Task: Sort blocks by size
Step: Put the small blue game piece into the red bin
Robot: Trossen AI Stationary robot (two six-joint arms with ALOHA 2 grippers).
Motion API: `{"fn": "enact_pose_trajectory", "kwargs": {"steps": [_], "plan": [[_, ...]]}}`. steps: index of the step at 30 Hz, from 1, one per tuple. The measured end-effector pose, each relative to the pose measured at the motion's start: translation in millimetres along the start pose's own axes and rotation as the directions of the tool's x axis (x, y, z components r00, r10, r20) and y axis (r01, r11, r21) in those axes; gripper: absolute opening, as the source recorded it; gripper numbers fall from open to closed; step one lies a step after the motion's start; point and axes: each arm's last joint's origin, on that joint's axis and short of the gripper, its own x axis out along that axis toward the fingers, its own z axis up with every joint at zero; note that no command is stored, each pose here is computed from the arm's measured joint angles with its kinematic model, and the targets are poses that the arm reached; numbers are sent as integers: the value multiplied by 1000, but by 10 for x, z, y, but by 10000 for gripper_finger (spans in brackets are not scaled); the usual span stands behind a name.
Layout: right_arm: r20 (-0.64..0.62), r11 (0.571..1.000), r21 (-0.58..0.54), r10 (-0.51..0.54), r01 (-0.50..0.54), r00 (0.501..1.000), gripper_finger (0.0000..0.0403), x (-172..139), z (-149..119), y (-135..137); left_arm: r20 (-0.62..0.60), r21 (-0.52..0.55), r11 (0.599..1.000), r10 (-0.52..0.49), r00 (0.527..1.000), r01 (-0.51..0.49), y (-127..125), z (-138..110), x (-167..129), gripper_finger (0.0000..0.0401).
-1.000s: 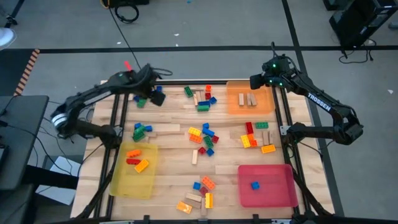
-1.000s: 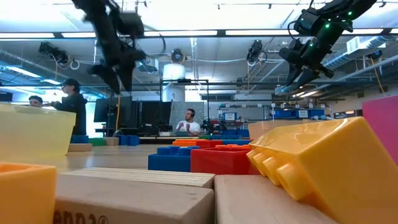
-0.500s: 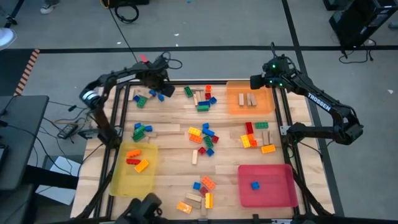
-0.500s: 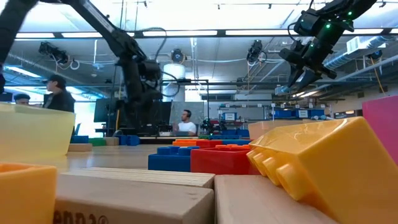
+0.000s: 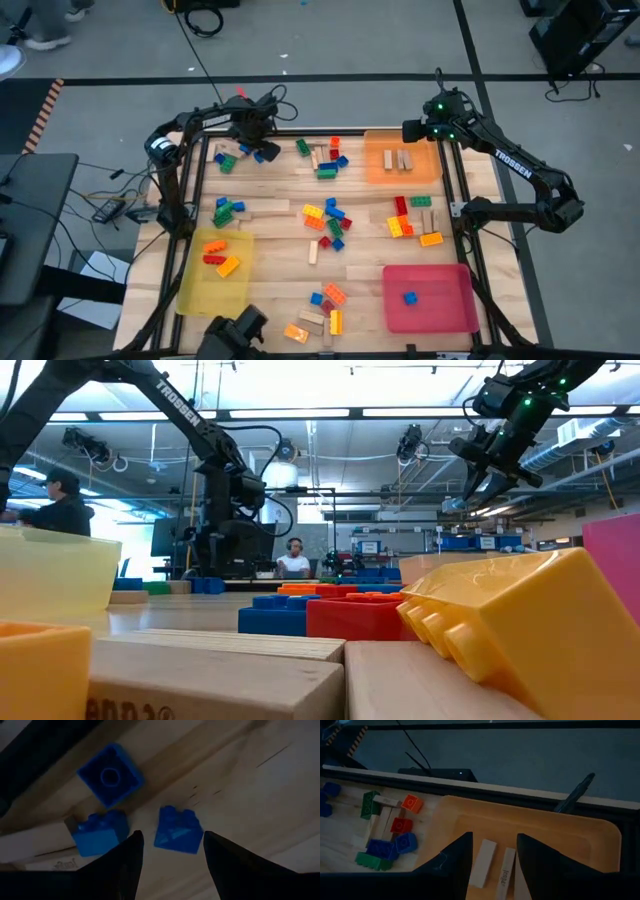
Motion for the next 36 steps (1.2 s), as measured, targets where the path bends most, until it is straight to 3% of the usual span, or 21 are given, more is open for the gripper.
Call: {"fn": "enact_pose_trajectory", "kwargs": {"steps": [11, 20, 27, 36], "plan": [[12, 1000, 1, -26, 26, 1000, 168, 0, 4, -7, 11, 32, 999, -1, 1000, 1, -4, 10, 0, 213], [13, 1000, 7, -27, 26, 1000, 168, -1, 4, -7, -32, 56, 998, 0, 999, 2, -21, 64, 219, 213], [14, 1000, 8, -27, 27, 1000, 168, -1, 5, -8, -34, 59, 998, 7, 999, -5, -18, 66, 230, 212], [14, 1000, 8, -27, 27, 1000, 168, -1, 5, -8, -38, 104, 995, 5, 999, -1, -18, 62, 228, 146]]}}
